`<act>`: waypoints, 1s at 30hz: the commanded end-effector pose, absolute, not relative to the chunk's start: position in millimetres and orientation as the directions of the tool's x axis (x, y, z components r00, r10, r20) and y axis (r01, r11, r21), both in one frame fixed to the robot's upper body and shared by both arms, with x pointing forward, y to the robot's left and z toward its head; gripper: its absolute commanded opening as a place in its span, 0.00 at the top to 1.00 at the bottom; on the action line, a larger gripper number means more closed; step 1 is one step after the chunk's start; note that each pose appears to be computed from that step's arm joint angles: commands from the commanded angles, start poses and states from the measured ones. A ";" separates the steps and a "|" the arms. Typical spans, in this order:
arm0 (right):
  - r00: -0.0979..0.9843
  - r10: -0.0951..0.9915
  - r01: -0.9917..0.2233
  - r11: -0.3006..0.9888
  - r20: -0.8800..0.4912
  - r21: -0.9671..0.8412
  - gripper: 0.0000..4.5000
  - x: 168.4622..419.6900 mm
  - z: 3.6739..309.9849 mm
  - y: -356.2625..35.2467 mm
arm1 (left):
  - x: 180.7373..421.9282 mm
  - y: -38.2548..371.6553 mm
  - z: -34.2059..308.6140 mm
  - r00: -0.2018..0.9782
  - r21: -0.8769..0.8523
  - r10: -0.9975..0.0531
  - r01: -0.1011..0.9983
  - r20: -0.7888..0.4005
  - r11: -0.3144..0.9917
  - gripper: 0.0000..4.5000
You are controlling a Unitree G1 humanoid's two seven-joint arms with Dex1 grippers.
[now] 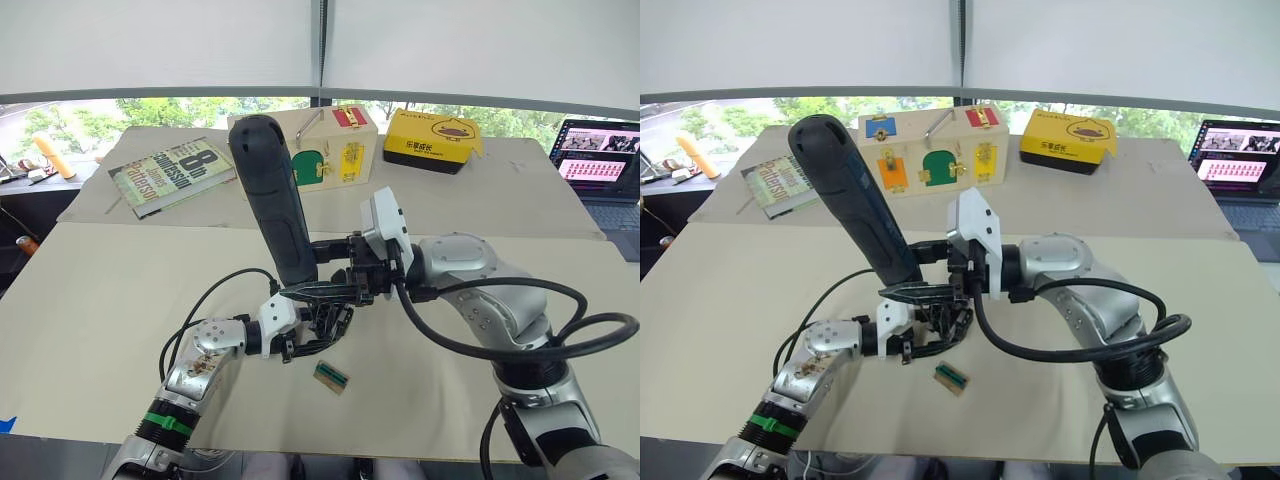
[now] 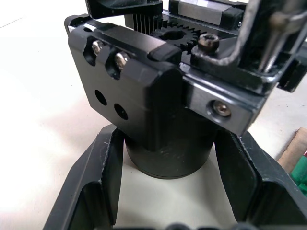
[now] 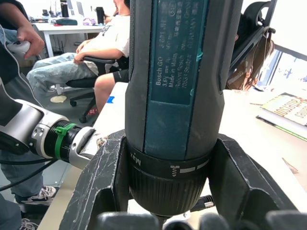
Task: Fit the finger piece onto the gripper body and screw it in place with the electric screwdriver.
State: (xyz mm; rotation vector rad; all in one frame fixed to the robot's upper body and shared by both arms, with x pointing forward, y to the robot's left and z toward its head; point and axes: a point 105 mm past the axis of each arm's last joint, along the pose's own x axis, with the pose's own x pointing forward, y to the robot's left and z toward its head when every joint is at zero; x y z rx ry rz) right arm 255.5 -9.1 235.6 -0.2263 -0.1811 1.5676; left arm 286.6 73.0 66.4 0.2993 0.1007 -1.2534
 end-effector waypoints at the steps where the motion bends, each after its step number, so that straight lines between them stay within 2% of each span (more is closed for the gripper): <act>1: -0.027 0.999 -0.946 -0.019 0.018 -0.325 0.58 248.1 249.5 -8.9 | 280.6 78.7 44.4 0.302 0.102 -0.900 0.953 -0.314 0.284 0.50; 11: -0.017 1.000 -0.948 -0.010 0.019 -0.319 0.58 250.1 246.9 -9.5 | 281.1 79.3 44.4 0.304 0.105 -0.899 0.953 -0.317 0.285 0.50; 30: 0.072 0.997 -0.966 0.078 0.036 -0.245 0.58 259.2 218.5 -20.5 | 280.7 79.9 45.0 0.306 0.102 -0.899 0.952 -0.313 0.288 0.50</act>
